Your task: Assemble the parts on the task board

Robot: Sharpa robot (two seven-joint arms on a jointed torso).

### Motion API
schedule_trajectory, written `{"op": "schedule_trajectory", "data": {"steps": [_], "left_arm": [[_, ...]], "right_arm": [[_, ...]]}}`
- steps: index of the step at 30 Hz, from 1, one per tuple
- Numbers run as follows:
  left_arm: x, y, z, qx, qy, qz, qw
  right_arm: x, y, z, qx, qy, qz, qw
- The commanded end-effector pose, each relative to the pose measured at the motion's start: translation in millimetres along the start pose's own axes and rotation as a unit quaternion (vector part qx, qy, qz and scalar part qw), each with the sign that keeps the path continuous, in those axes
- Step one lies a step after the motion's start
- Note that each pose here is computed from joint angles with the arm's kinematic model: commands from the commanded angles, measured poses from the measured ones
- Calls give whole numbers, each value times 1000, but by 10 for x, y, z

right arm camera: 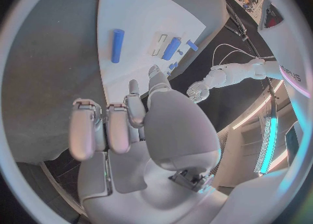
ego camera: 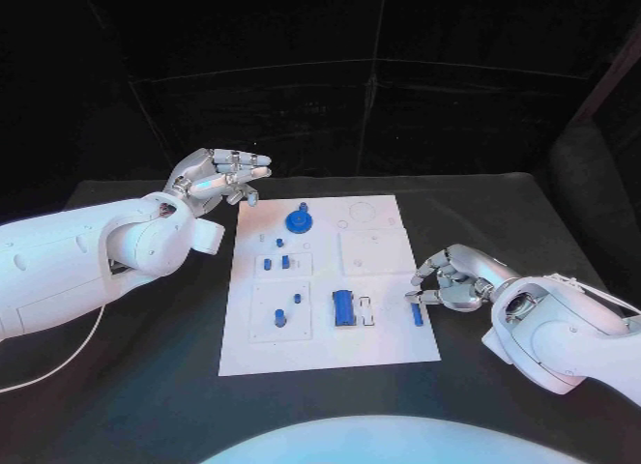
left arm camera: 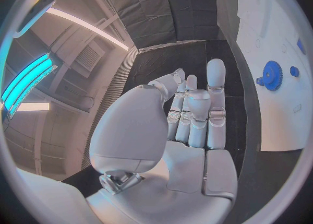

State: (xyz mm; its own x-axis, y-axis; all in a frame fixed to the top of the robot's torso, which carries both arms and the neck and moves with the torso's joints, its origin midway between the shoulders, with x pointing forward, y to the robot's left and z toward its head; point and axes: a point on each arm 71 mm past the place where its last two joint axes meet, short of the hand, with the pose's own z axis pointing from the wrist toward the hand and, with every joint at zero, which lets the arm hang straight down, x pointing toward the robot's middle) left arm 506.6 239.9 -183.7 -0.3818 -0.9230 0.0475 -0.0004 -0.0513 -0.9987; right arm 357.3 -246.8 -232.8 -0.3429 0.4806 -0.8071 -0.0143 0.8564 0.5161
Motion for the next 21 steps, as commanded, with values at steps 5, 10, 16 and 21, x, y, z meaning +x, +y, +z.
{"op": "schedule_trajectory", "data": {"steps": [5,10,16,21], "left_arm": [[20,-10,3,3,5,-3,1000],[13,-9,4,3,5,-3,1000],[10,-6,4,3,5,-3,1000],[4,-4,2,2,4,-3,1000]], "right_arm": [[-24,-126,18,27,7,-54,998],[-1,-164,49,45,16,-79,996],[52,-163,79,50,34,-95,994],[81,-159,94,49,45,-102,993]]}}
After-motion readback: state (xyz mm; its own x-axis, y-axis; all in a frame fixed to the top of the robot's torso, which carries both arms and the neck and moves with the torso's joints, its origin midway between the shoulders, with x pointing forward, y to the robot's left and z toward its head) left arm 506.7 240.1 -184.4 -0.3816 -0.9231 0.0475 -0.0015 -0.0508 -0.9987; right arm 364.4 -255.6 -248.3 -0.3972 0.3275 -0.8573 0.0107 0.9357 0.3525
